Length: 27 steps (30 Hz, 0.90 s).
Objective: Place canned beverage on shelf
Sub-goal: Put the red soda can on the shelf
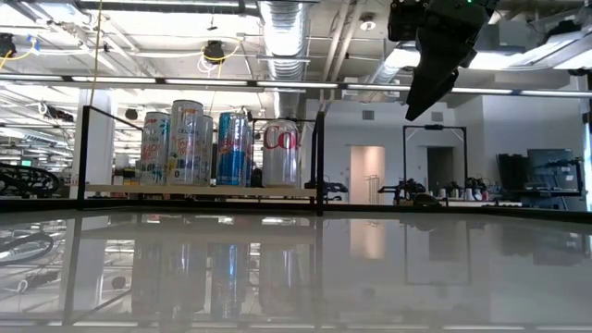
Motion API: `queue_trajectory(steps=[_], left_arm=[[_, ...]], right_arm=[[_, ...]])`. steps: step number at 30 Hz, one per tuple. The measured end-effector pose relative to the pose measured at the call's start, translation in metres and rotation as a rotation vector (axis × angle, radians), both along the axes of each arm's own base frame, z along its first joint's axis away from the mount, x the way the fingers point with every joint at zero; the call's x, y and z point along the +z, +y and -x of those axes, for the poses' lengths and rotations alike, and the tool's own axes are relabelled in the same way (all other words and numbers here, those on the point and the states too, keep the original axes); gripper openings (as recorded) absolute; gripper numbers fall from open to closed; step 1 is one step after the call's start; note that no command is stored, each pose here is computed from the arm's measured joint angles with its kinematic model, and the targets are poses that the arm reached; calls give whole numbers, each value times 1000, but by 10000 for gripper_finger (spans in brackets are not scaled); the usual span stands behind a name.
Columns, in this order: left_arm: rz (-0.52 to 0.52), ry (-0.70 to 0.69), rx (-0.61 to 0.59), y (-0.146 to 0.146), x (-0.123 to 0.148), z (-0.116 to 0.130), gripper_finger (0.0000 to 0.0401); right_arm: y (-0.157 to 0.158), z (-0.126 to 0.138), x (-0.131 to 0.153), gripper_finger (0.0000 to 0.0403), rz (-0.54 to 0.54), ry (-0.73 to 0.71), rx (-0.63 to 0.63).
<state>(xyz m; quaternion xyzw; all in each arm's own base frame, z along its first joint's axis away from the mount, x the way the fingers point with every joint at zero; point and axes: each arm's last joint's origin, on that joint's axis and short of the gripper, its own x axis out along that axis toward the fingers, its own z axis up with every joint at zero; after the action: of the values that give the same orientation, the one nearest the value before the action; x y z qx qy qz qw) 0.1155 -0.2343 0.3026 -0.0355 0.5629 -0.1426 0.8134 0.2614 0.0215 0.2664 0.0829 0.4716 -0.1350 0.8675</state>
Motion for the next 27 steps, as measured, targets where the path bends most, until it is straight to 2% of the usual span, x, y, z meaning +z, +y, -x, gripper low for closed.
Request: queue_trajectory(steps=[9,14,21,27], left_arm=[[-57,-47,-57,1,4,0,274],[-62,-59,-36,3,9,-1,274],[8,17,62,2,10,1,274],[-15,-9,53,2,10,0,274]], right_arm=[[0,0,0,373,0,0,0],[0,0,0,373,0,0,1],[0,0,0,373,0,0,1],[0,0,0,373,2,0,3]])
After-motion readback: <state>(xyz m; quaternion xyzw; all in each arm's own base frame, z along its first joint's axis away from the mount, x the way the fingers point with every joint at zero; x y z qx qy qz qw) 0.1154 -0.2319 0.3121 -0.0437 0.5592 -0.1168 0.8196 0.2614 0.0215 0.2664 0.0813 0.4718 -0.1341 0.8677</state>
